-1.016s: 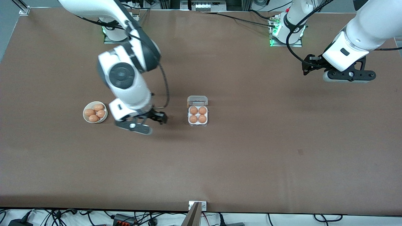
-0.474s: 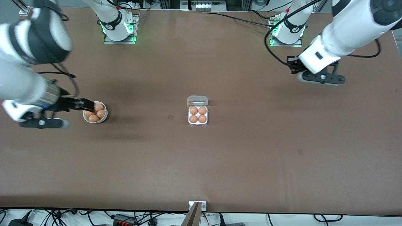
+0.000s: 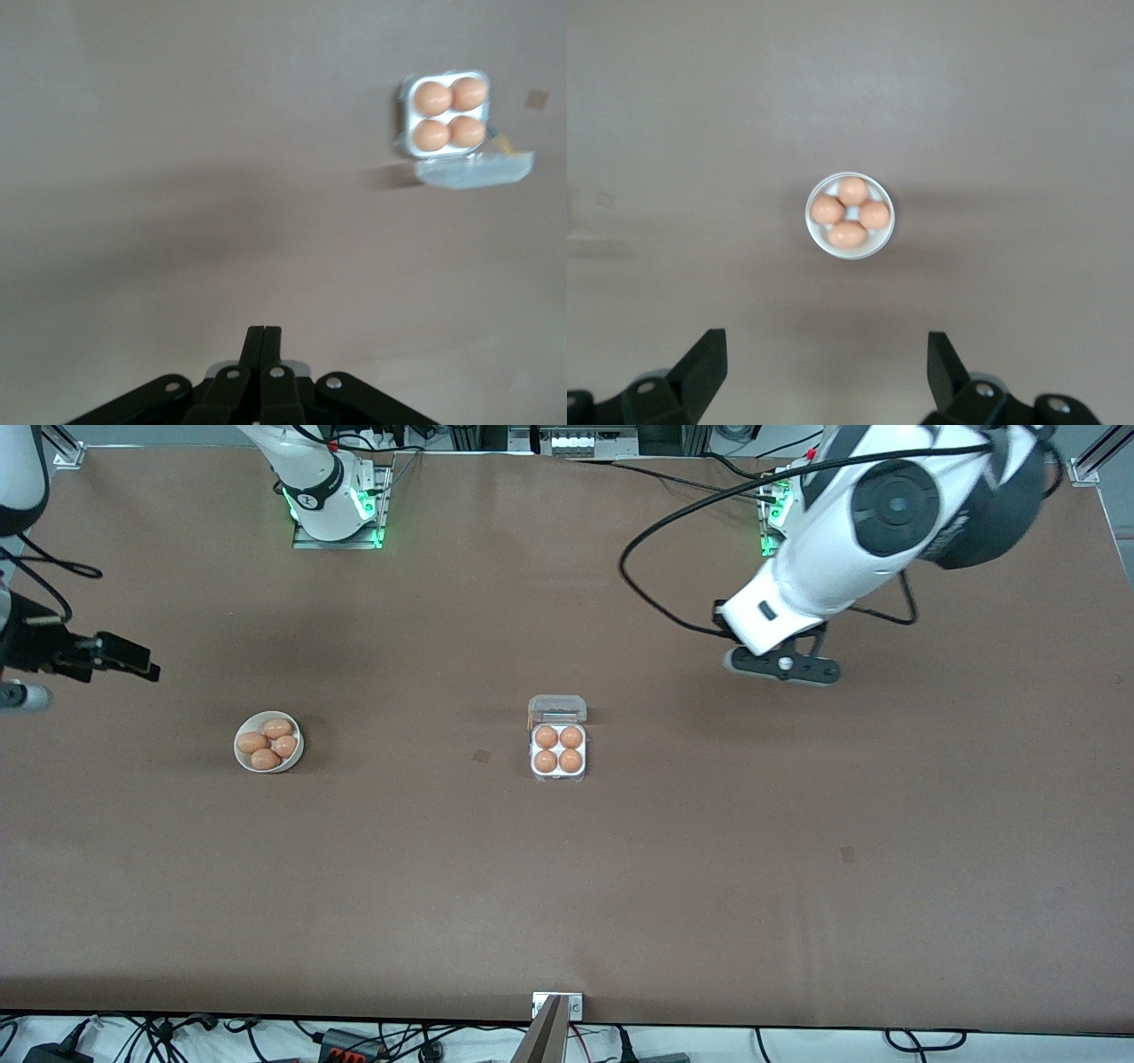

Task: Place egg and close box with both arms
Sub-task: 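Lower the left gripper onto the open clear lid of the box, then swing the lid over the eggs and press it shut with the left gripper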

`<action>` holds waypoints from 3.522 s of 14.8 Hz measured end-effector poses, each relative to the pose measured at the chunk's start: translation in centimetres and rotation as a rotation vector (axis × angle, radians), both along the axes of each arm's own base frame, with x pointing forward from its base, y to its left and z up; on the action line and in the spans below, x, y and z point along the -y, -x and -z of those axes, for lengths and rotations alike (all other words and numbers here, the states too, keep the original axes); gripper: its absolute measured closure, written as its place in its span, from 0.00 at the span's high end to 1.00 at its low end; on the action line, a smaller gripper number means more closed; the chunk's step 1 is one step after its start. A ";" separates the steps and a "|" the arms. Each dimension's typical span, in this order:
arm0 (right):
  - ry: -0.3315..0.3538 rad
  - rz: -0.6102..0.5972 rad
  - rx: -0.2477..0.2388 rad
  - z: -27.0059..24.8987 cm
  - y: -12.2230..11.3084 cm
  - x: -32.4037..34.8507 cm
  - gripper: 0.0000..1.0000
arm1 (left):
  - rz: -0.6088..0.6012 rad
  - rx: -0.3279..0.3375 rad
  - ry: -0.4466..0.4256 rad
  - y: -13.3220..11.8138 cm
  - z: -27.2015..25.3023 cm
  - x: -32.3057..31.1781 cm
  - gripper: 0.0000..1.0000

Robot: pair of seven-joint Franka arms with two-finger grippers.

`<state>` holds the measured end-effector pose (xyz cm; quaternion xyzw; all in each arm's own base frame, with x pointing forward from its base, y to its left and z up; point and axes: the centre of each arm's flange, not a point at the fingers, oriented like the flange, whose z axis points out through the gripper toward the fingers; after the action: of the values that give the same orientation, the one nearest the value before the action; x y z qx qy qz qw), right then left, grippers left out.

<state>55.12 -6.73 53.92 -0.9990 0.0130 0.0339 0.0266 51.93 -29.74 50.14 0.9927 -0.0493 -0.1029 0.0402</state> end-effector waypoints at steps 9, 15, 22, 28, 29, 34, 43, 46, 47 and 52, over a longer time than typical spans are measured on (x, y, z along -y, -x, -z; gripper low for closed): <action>0.026 -0.002 -0.003 -2.2 2.3 1.2 1.00 | 0.086 -0.045 0.005 2.5 11.4 11.5 0.01; 0.032 -0.038 0.015 -3.0 1.4 -0.8 1.00 | 0.043 -0.071 -0.010 3.3 16.0 14.7 0.01; 0.032 -0.058 0.007 -2.6 0.8 -1.8 1.00 | 0.036 -0.090 -0.001 4.3 21.8 20.5 0.01; 0.033 -0.067 0.012 -2.8 0.7 -2.3 1.00 | 0.003 -0.070 0.020 3.4 23.8 20.9 0.01; 0.032 -0.067 0.011 -2.8 0.7 -2.3 1.00 | -0.001 -0.067 0.023 3.2 23.9 20.9 0.01; 0.032 -0.066 0.008 -2.7 0.6 -2.3 1.00 | -0.011 -0.068 0.030 2.3 24.8 21.3 0.01; 0.032 -0.065 0.007 -2.6 0.6 -2.2 1.00 | -0.025 -0.059 0.044 0.9 25.5 21.7 0.01; 0.032 -0.065 0.007 -2.6 0.6 -2.2 1.00 | -0.031 -0.056 0.047 0.4 25.8 21.7 0.01; 0.032 -0.065 0.007 -2.6 0.6 -2.2 1.00 | -0.033 -0.056 0.047 0.3 25.9 21.6 0.01; 0.032 -0.065 0.007 -2.6 0.6 -2.2 1.00 | -0.053 -0.031 0.052 -1.2 25.2 20.9 0.01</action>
<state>54.53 -4.54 56.53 -0.9993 -0.0188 0.0312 0.0095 53.15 -50.68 24.99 0.9905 -0.0251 -0.1158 0.0695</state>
